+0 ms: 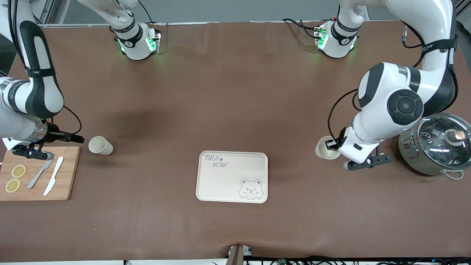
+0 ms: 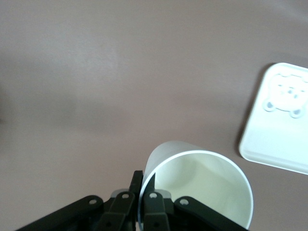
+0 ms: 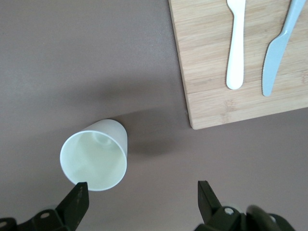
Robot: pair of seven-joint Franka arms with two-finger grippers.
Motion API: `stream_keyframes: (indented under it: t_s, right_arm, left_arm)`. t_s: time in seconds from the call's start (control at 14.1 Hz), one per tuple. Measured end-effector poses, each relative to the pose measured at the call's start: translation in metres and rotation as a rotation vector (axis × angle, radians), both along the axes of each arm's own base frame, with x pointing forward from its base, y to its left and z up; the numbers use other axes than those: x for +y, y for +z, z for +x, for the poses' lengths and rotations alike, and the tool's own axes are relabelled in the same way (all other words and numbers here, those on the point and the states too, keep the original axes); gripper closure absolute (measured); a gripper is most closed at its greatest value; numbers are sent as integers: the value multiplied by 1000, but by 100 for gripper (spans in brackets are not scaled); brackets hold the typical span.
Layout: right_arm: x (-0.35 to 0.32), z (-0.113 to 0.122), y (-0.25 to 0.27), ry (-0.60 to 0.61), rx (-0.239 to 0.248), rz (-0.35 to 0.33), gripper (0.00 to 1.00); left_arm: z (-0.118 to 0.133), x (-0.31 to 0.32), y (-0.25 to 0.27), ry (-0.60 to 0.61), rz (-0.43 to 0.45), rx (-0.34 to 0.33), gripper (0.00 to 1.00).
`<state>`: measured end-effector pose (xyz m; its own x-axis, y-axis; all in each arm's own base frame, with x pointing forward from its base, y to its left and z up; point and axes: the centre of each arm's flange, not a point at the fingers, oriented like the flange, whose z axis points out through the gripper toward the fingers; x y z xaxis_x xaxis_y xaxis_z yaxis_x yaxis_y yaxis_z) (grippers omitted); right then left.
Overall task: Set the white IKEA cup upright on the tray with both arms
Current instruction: 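Lift the cup with the left gripper while the right gripper grasps the other cup, then carry the held cup over the tray with the left gripper and lower it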
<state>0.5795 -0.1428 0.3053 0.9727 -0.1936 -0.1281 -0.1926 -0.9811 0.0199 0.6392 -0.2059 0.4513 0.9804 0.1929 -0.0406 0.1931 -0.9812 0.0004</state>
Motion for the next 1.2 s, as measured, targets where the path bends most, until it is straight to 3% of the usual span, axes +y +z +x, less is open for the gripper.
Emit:
stream_keyframes:
  t_s: [0.21, 0.57, 0.71, 0.99, 1.13, 1.2]
  right_arm:
    - [2, -9, -22, 2, -31, -8, 0]
    - [9, -15, -46, -9, -43, 9, 0]
    - [11, -16, -53, -10, -45, 10, 4]
    - [14, -19, -62, -11, -43, 15, 45]
    - [16, -19, -66, -16, -47, 21, 49]
    - [17, -19, -69, -16, -47, 22, 59]
  left_arm:
    - [1, -18, 9, 12, -2, -9, 96]
    - [6, -51, 8, 21, 5, 8, 96]
    - [5, -66, 1, 28, 9, 14, 96]
    - [-1, -113, -15, 51, 13, 16, 96]
    - [-5, -137, -17, 54, 11, 9, 96]
    - [-7, -146, -18, 52, 9, 4, 96]
